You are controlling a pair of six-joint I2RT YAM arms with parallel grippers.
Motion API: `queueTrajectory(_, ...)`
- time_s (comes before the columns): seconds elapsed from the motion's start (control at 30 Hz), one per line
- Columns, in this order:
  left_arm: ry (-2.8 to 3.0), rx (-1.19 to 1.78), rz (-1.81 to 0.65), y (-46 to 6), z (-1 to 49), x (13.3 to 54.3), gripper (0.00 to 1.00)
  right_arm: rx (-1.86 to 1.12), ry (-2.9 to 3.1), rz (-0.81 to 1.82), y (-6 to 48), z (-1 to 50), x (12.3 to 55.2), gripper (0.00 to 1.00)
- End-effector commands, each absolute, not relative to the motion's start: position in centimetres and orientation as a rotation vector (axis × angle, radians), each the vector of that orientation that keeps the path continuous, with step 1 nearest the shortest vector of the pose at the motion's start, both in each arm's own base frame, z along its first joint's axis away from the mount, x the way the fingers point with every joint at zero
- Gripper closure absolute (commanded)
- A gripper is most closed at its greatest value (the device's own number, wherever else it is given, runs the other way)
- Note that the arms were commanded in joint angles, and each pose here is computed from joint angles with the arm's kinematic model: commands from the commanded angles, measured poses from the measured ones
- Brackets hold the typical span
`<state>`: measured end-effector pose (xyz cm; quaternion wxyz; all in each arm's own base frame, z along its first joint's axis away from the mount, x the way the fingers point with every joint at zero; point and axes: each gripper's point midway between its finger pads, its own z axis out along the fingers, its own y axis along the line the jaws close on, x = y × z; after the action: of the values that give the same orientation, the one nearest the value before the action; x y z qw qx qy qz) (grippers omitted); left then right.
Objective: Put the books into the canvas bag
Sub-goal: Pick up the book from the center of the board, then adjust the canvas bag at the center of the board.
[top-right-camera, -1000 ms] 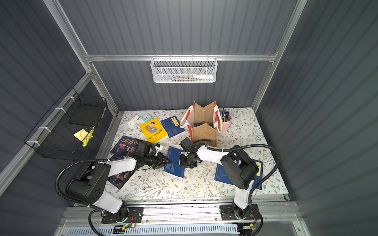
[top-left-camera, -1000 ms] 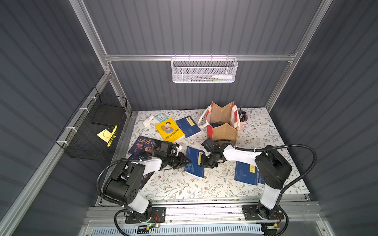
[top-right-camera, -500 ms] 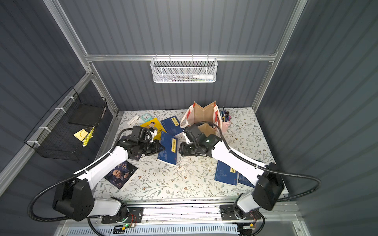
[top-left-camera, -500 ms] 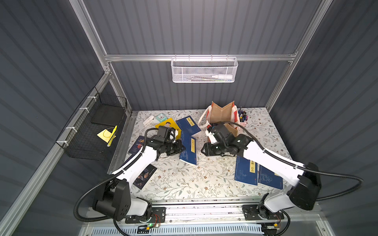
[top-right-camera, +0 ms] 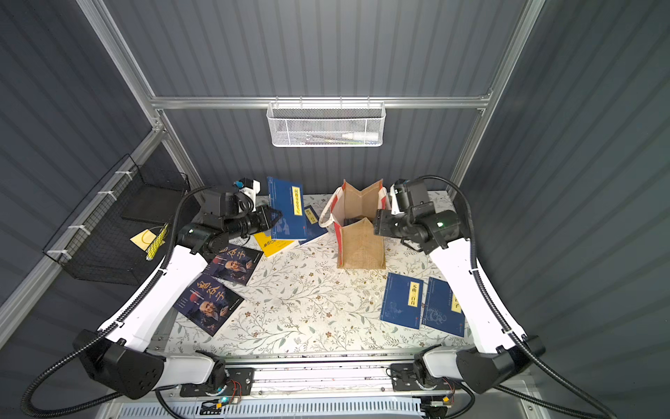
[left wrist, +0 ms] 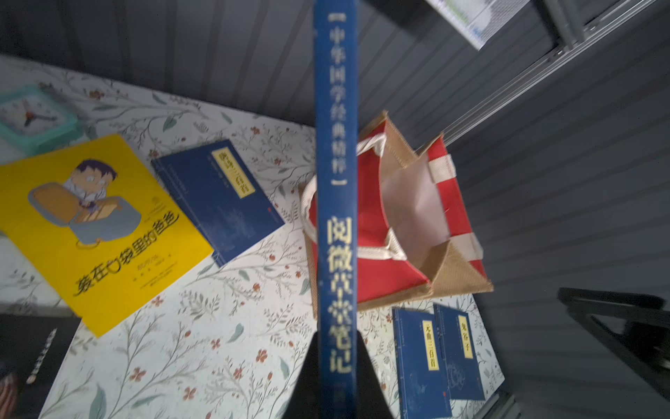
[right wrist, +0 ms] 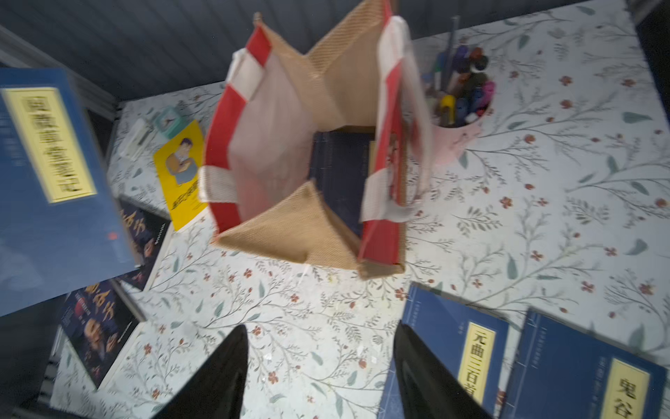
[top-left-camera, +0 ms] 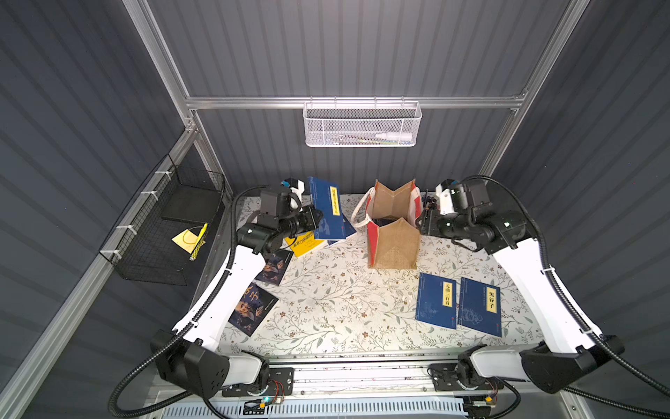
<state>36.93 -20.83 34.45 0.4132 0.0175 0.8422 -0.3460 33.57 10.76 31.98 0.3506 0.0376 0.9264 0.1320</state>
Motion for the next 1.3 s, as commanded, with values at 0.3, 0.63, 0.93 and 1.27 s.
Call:
queueTrajectory(0.3,1.854,0.073,-1.097,-24.8,42.1,40.0,1.0,0.127,2.523,0.527,11.4,27.6,37.6,0.33)
queueTrajectory(0.63,1.881,0.086,-1.036,-23.5,40.6,38.4,1.0,0.115,2.639,0.504,13.5,23.0,39.3,0.56)
queueTrajectory(0.93,1.89,0.089,-0.948,-22.0,40.8,37.2,1.0,-0.057,2.647,0.62,22.2,23.6,35.4,0.95)
queueTrajectory(1.27,1.862,0.099,-0.917,-21.3,42.4,36.4,1.0,-0.08,2.637,0.719,24.2,24.1,29.9,1.0)
